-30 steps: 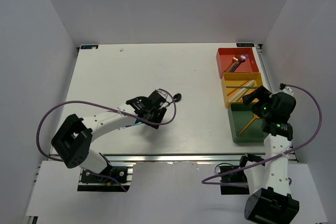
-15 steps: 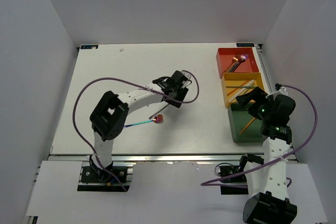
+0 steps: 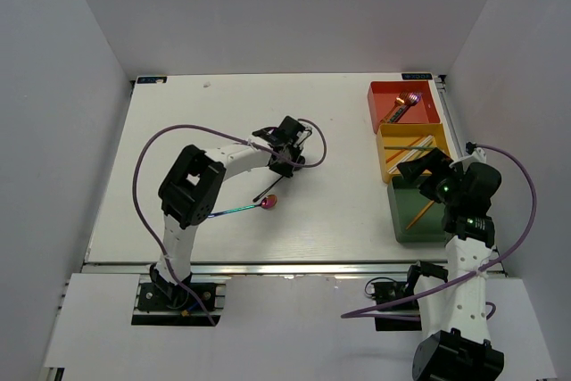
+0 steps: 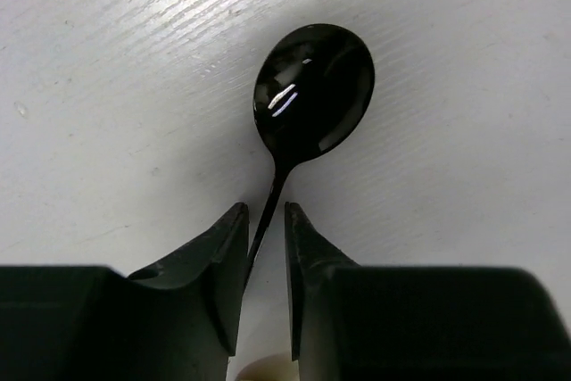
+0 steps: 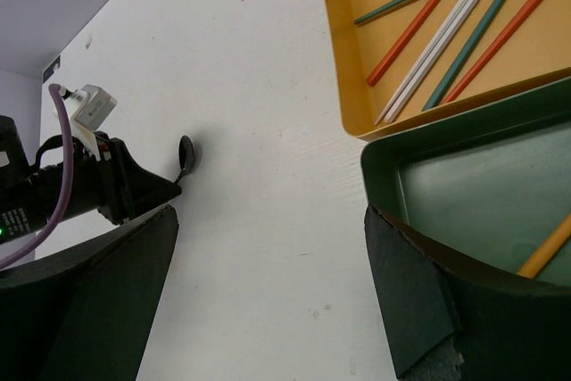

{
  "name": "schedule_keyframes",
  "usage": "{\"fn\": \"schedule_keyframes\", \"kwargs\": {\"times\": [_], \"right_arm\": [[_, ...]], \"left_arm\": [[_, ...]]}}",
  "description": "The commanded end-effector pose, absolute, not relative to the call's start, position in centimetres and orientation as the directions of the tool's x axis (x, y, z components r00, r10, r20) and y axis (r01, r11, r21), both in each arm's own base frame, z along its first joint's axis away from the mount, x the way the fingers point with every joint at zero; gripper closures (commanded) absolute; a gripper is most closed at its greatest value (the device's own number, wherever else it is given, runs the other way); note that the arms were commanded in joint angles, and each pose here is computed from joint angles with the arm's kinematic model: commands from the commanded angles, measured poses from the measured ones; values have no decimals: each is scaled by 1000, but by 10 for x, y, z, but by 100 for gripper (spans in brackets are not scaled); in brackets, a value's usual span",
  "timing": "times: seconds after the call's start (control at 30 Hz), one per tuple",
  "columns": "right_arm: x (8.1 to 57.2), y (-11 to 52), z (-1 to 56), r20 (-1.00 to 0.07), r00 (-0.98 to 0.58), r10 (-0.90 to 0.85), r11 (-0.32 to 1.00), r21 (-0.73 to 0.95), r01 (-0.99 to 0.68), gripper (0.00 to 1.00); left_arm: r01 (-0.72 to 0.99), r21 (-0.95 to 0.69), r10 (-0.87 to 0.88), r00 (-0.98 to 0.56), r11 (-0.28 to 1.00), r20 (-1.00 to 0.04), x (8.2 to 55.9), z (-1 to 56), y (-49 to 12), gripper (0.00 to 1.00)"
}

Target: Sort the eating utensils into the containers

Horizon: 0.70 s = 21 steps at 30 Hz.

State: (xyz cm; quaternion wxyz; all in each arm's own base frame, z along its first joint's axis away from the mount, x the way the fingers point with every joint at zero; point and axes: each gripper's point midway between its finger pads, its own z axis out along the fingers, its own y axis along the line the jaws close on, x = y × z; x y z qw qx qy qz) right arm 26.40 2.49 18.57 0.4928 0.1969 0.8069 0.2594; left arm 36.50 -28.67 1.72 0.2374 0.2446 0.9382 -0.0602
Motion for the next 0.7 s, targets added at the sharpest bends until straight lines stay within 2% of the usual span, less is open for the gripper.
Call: {"fn": "schedule_keyframes", "kwargs": {"times": [0.0,0.1,0.23,0.3,0.53,0.63,0.67], "right_arm": [[268,29,200,-714,-410,568,784,620,8,11],[268,30,203,-716,-406,568,784,620,3,11],[267,32,204,-710,-408,574,777,630,-3,11],[267,36,204,-703,-415,578,767,642,-19,11],[266,46,199,-660,-442,608,718,694,-49,11],[267,51,200,-653,-442,614,700,710,-77,11],[263,60,196,-622,-474,623,662,742,-103,11]], "left_arm": [[503,-52,433,-788,863,-438,344,-1,-289,68],[488,-55,419,-798,871,-432,340,-8,-287,78],[456,-26,405,-813,889,-419,343,-16,-282,100],[436,18,402,-813,900,-421,349,-16,-277,100],[409,72,377,-739,910,-558,390,32,-289,100],[430,61,374,-697,901,-611,397,63,-300,100],[453,49,378,-675,890,-634,396,73,-309,100]]}}
